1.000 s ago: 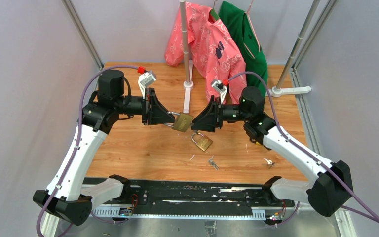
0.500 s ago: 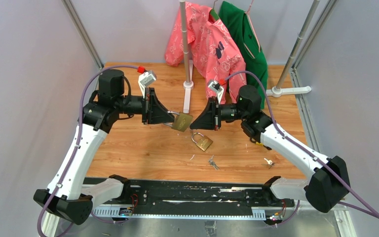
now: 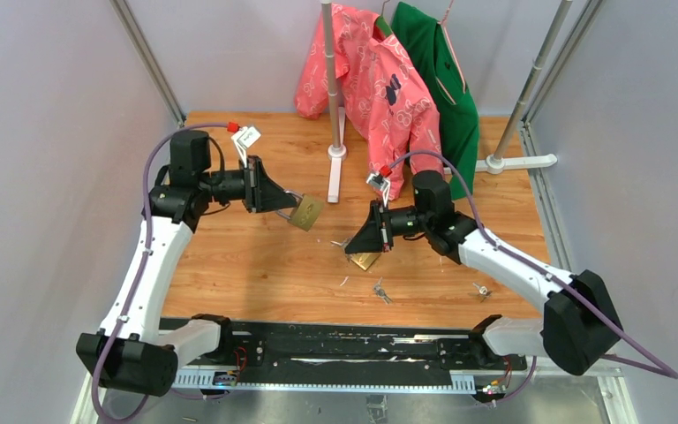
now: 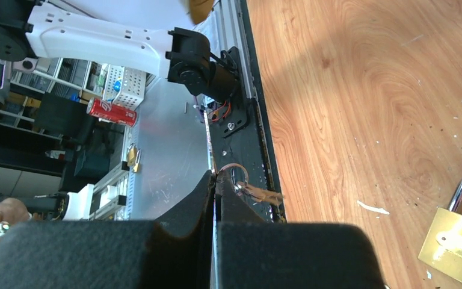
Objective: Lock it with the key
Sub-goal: Lock the lock, then place the lock at the center of the board.
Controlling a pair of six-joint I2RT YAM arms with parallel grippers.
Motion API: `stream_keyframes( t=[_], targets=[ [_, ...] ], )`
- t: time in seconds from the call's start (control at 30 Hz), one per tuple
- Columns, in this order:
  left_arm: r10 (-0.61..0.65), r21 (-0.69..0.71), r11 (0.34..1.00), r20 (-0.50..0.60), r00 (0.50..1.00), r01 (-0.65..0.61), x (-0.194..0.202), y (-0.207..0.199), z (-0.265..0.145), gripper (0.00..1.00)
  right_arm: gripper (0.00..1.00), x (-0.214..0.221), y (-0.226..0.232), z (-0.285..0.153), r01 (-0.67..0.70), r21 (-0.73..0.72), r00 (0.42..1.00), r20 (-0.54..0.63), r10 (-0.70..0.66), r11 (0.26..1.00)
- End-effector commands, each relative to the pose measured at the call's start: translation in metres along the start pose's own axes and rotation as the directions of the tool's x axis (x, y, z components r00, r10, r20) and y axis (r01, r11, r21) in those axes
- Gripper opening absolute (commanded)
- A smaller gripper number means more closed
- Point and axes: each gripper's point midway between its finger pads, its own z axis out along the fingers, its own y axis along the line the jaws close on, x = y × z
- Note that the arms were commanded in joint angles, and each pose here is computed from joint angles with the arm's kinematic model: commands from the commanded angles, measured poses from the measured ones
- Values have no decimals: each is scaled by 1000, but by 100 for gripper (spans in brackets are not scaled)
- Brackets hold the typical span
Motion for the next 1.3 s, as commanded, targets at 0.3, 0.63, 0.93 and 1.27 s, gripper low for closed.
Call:
stream_keyframes(
  t=[0.3,0.63,0.93,1.27],
  targets=[
    [-354,-255,915,-134,925,313,81,90,18,0,0,11,-36,15,-166,91,986,47,162,982],
    [-520,-435,792,-114,847,428,116,185,26,0,0,34,-63,49,-217,196,976,14,218,956],
    [-581,-556,714,-132,803,425,134,228,12,0,0,60,-75,100,-219,198,967,-90,240,955],
    [-578,-678,627,-74,813,384,130,252,-1,44,0,67,-106,137,-214,235,953,-163,255,948]
  ],
)
